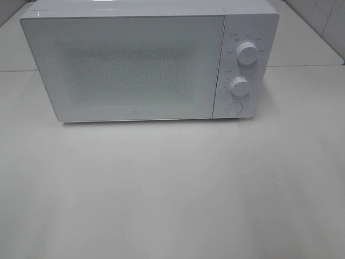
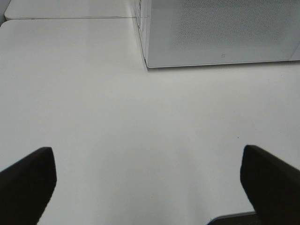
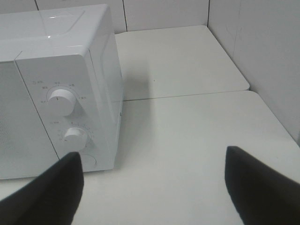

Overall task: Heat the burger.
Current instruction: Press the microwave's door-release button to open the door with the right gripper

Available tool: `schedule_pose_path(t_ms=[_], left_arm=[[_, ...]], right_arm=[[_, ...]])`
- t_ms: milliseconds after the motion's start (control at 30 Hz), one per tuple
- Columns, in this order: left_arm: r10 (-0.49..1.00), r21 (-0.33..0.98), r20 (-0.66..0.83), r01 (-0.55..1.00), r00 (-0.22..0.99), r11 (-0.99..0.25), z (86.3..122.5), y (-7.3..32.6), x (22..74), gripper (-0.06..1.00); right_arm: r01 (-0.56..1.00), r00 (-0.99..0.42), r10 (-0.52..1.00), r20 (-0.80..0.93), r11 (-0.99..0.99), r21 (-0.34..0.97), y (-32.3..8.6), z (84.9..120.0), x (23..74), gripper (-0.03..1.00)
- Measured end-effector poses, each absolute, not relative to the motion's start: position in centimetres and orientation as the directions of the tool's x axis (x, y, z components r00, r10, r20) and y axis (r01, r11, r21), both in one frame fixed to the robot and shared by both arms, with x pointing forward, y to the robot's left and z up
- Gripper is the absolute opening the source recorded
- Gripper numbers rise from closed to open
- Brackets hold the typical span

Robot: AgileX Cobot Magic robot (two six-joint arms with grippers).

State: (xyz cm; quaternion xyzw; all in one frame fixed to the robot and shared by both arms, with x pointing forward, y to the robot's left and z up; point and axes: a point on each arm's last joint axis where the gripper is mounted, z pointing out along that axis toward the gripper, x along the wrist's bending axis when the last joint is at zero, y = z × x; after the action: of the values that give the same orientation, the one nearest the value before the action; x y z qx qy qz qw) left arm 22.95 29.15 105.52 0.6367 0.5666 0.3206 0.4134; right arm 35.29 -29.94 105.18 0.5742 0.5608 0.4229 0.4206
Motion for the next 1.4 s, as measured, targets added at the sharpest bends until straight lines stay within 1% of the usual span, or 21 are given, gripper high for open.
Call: schedule_pose_path(t_ms=[100, 133, 167, 233, 267, 333, 367, 433, 533, 567, 633, 667, 800, 833, 900, 967, 1000, 1067, 1267, 1333, 1400], left_arm=[[0.986, 0.890, -0.060, 0.456, 0.152, -0.016, 105.5, 29.1, 22.9, 0.99], [0.986, 0.890, -0.060, 0.456, 0.152, -0.016, 105.5, 29.1, 22.9, 0.99], [0.986, 0.890, -0.060, 0.456, 0.152, -0.016, 105.5, 29.1, 22.9, 0.99], [0.986, 0.890, -0.060, 0.456, 0.152, -0.016, 105.5, 29.1, 22.9, 0.99], [0.986, 0.890, -0.060, 0.456, 0.152, -0.016, 105.5, 29.1, 22.9, 0.99], [0.986, 0.890, -0.060, 0.456, 0.152, -0.016, 105.5, 29.1, 22.9, 0.99], [0.986, 0.890, -0.060, 0.456, 0.152, -0.016, 105.5, 29.1, 22.9, 0.99], [0.986, 0.890, -0.060, 0.456, 0.152, -0.016, 105.5, 29.1, 22.9, 0.99], [0.986, 0.890, -0.060, 0.456, 0.152, -0.016, 105.5, 29.1, 22.9, 0.99], [0.986, 0.890, -0.060, 0.456, 0.152, -0.016, 105.5, 29.1, 22.9, 0.99], [0.986, 0.890, -0.060, 0.456, 0.152, -0.016, 105.5, 29.1, 22.9, 0.99], [0.986, 0.890, -0.060, 0.456, 0.152, -0.016, 105.5, 29.1, 22.9, 0.99], [0.986, 0.890, -0.060, 0.456, 0.152, -0.016, 105.5, 29.1, 22.9, 0.99], [0.986, 0.890, -0.060, 0.456, 0.152, -0.016, 105.5, 29.1, 22.9, 0.99], [0.986, 0.890, -0.060, 0.456, 0.152, -0.016, 105.5, 29.1, 22.9, 0.99], [0.986, 0.890, -0.060, 0.456, 0.152, -0.016, 105.5, 29.1, 22.9, 0.99], [0.986, 0.890, -0.060, 0.456, 0.152, -0.016, 105.5, 29.1, 22.9, 0.99], [0.986, 0.890, -0.060, 0.456, 0.152, -0.016, 105.5, 29.1, 22.9, 0.99], [0.986, 0.890, -0.060, 0.456, 0.152, -0.016, 105.5, 29.1, 22.9, 0.99], [0.986, 0.890, -0.060, 0.456, 0.152, -0.016, 105.5, 29.1, 22.9, 0.99], [0.986, 0.890, -0.060, 0.456, 0.152, -0.016, 105.5, 29.1, 22.9, 0.99]], right_arm=[[0.265, 0.023, 0.998, 0.064, -0.067, 0.962, -29.9, 104.5, 36.3, 0.69], [0.243, 0.029, 0.994, 0.104, -0.108, 0.964, -29.9, 103.9, 36.8, 0.64], [0.243, 0.029, 0.994, 0.104, -0.108, 0.964, -29.9, 103.9, 36.8, 0.64], [0.204, 0.037, 0.982, 0.184, -0.187, 0.961, -29.8, 103.3, 37.5, 0.54], [0.204, 0.037, 0.982, 0.184, -0.187, 0.961, -29.8, 103.3, 37.5, 0.54], [0.204, 0.061, 0.949, 0.309, -0.315, 0.927, -29.8, 102.2, 38.3, 0.35], [0.204, 0.061, 0.949, 0.309, -0.315, 0.927, -29.8, 102.2, 38.3, 0.35], [0.199, 0.082, 0.908, 0.411, -0.419, 0.886, -29.8, 101.2, 38.6, 0.22], [0.196, 0.086, 0.892, 0.445, -0.453, 0.870, -29.8, 100.9, 38.7, 0.17], [0.187, 0.092, 0.855, 0.510, -0.518, 0.835, -29.7, 100.3, 38.9, 0.09], [0.183, 0.091, 0.835, 0.543, -0.550, 0.815, -29.6, 99.9, 38.9, 0.05], [0.179, 0.091, 0.791, 0.605, -0.611, 0.771, -29.5, 99.3, 39.0, 0.00], [0.195, 0.101, 0.717, 0.689, -0.694, 0.693, -29.3, 98.1, 39.1, 0.00], [0.213, 0.119, 0.658, 0.744, -0.749, 0.628, -29.1, 97.4, 39.4, 0.00], [0.221, 0.133, 0.624, 0.770, -0.776, 0.590, -29.0, 97.1, 39.6, 0.00], [0.225, 0.171, 0.524, 0.834, -0.845, 0.485, -28.9, 96.4, 40.2, 0.00], [0.225, 0.171, 0.524, 0.834, -0.845, 0.485, -28.9, 96.4, 40.2, 0.00], [0.207, 0.149, 0.416, 0.897, -0.900, 0.383, -28.7, 95.9, 41.2, 0.00], [0.204, 0.131, 0.354, 0.926, -0.924, 0.324, -28.5, 95.2, 42.0, 0.00], [0.225, 0.193, 0.286, 0.939, -0.944, 0.241, -28.0, 93.9, 42.6, 0.00], [0.234, 0.214, 0.270, 0.939, -0.947, 0.219, -27.7, 93.4, 42.6, 0.00]])
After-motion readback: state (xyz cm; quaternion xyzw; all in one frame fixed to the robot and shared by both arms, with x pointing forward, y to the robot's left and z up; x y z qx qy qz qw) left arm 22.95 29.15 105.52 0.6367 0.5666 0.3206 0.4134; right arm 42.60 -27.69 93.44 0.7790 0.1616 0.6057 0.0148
